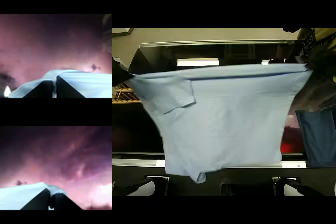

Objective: Fold the clothes and pants, and hang the long-sleeved shirts on hangers.

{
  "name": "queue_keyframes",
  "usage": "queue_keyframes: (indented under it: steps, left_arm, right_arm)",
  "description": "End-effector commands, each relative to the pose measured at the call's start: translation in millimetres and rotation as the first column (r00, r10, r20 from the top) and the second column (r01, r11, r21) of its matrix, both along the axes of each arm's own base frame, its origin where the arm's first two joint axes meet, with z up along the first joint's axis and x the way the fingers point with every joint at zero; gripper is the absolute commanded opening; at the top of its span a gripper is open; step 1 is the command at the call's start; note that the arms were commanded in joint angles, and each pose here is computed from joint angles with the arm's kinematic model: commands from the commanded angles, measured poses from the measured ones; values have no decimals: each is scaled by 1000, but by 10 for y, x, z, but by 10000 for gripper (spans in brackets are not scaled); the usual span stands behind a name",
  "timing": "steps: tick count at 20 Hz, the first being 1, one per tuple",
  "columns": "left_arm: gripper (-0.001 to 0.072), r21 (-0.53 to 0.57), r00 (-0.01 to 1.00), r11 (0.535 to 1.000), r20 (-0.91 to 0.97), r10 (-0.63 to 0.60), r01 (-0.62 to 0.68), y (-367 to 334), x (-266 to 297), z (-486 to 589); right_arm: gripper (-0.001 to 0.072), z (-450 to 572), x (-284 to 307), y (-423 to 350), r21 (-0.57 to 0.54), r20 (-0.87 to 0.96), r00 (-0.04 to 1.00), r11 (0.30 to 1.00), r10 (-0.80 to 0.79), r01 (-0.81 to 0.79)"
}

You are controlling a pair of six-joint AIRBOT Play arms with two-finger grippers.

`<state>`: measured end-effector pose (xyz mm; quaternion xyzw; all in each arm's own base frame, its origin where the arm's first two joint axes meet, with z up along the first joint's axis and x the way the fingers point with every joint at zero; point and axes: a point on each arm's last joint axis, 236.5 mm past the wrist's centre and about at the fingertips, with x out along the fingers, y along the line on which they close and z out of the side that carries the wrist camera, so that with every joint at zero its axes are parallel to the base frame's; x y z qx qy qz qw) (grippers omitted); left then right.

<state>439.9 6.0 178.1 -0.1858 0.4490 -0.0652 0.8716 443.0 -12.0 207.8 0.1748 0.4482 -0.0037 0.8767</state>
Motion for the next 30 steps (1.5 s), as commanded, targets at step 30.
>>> queue_keyframes:
  steps: [30]
  left_arm:
    - [23,-131,754,967,-606,-254,221,-466,134,-2501]
  right_arm:
    - [33,-2844,181,-140,54,-618,783,997,71,-48]
